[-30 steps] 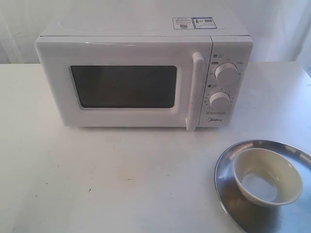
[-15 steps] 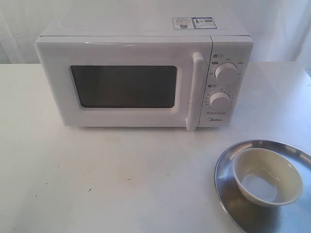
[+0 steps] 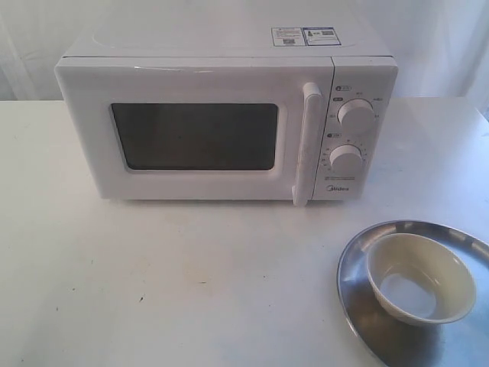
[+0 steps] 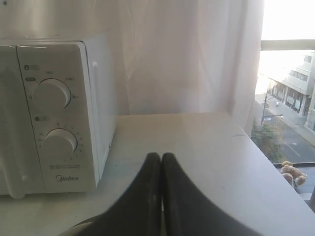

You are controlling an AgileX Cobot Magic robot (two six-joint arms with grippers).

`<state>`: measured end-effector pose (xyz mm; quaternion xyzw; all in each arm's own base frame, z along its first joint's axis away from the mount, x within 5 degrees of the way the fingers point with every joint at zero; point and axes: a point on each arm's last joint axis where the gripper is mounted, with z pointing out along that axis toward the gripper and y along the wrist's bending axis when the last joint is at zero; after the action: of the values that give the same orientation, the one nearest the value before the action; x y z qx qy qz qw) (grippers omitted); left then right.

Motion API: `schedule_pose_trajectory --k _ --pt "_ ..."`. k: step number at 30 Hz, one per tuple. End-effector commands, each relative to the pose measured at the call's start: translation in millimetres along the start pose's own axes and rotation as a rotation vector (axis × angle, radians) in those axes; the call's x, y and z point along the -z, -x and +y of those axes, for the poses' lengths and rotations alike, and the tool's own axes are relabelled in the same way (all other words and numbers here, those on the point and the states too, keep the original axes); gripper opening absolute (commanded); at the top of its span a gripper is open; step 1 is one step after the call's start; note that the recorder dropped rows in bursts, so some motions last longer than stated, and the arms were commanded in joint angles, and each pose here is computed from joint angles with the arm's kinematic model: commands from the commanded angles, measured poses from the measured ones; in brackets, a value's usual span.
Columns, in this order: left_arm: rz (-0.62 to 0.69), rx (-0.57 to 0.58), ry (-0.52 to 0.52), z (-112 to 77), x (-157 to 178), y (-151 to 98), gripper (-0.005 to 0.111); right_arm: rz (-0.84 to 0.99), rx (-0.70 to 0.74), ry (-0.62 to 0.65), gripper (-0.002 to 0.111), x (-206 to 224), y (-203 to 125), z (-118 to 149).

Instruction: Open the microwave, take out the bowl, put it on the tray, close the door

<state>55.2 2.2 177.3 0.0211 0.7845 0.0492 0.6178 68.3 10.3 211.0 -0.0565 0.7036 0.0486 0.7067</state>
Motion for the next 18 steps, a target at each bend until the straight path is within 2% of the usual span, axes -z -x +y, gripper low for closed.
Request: schedule_pose_trajectory --k 1,18 --pt "-0.005 0.001 -0.003 -0.2 0.2 0.6 0.000 -0.005 0.034 -0.003 0.000 0.4 -0.9 -0.1" --pt "-0.005 0.001 -0.003 -0.2 0.2 0.6 0.000 0.023 0.030 -0.009 0.000 0.4 -3.5 -0.7"
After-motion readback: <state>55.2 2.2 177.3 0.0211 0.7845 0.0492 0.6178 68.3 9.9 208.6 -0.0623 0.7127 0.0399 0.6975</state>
